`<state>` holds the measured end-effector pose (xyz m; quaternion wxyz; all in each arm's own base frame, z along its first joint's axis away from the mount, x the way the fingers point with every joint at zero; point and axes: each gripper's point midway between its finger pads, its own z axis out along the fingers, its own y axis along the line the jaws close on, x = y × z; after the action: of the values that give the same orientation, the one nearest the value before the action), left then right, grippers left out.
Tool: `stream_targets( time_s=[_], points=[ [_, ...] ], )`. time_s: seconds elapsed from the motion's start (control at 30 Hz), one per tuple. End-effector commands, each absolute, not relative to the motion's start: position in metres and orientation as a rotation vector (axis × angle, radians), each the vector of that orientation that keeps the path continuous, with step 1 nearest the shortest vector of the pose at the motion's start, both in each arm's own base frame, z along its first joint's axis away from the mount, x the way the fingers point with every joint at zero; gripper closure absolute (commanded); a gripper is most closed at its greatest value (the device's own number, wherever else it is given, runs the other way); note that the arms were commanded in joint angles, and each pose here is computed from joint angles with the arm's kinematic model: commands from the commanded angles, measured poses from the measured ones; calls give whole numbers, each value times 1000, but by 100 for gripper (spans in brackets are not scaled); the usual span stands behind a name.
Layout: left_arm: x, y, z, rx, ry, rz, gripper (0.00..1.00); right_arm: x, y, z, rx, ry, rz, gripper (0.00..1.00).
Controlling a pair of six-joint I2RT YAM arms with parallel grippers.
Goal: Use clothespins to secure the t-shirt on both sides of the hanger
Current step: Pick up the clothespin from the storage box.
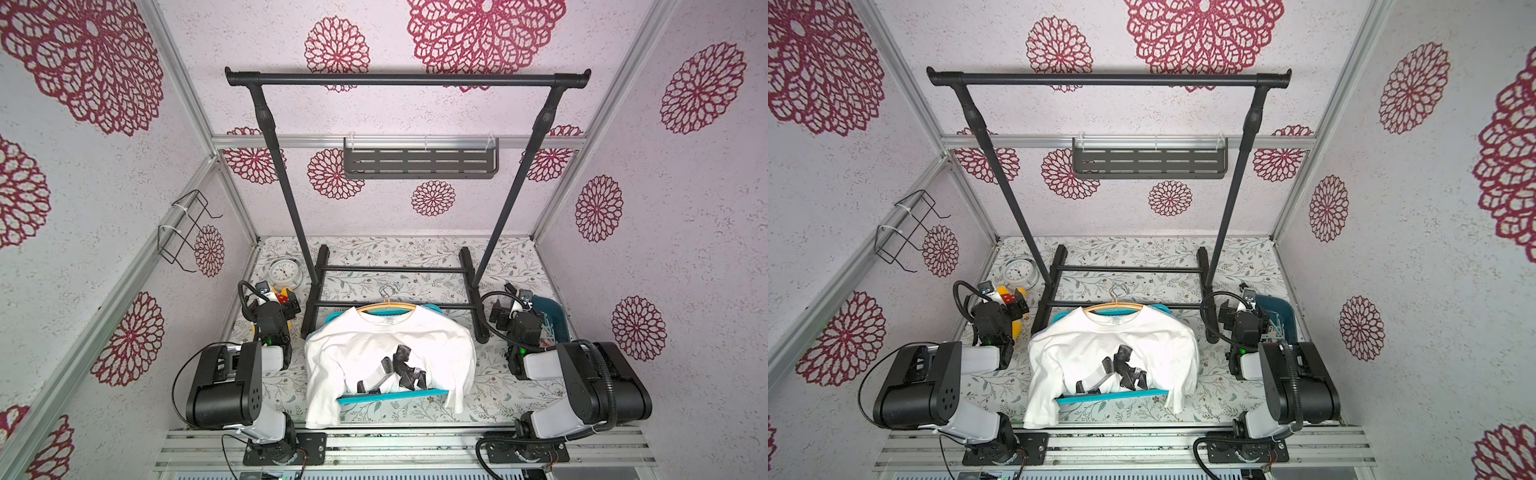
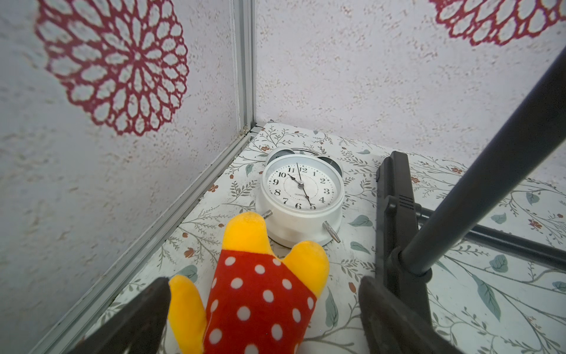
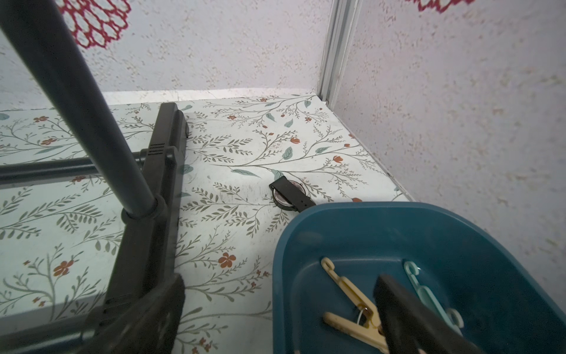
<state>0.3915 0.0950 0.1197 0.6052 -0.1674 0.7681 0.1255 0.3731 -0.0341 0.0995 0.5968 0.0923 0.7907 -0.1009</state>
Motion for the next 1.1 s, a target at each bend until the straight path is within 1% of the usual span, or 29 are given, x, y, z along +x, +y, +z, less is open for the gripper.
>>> stream_targets(
  time_s=[0.0,0.13,0.23,0.3,0.37,0.4,0.53,0.63,0.7,0.77,0.87,0.97,1.03,1.07],
  points=[
    [395,88,134,-349,1758,273,2,369,-42,131,268,1762,-284,1],
    [383,103,168,-474,1780,334,2,358,-53,155,389,1768,-279,1],
    [360,116,194,-751,1749,280,2,343,-55,167,511,1802,-201,1],
    [358,98,209,-714,1816,164,2,334,-54,174,595,1839,-143,1],
    [359,79,223,-697,1790,-12,2,325,-51,180,597,1883,-116,1],
    [355,73,226,-736,1761,-94,2,319,-52,184,616,1890,-108,1],
    [344,59,237,-825,1710,-305,2,299,-59,203,752,1860,-23,1],
    [344,34,252,-829,1849,-430,0,286,-63,217,793,1863,21,1],
    [343,16,258,-807,1937,-483,1,280,-66,218,823,1899,37,2],
    [343,-8,258,-732,2025,-521,1,276,-68,211,872,1954,58,6],
    [342,-42,254,-583,2136,-596,0,275,-67,193,934,2034,106,13],
    [342,-68,246,-442,2210,-681,2,276,-72,176,973,2087,96,23],
    [338,-86,250,-286,2227,-752,8,275,-79,166,1021,2102,75,33],
    [336,-93,253,-195,2226,-764,9,275,-82,161,1056,2104,82,39]
  ],
)
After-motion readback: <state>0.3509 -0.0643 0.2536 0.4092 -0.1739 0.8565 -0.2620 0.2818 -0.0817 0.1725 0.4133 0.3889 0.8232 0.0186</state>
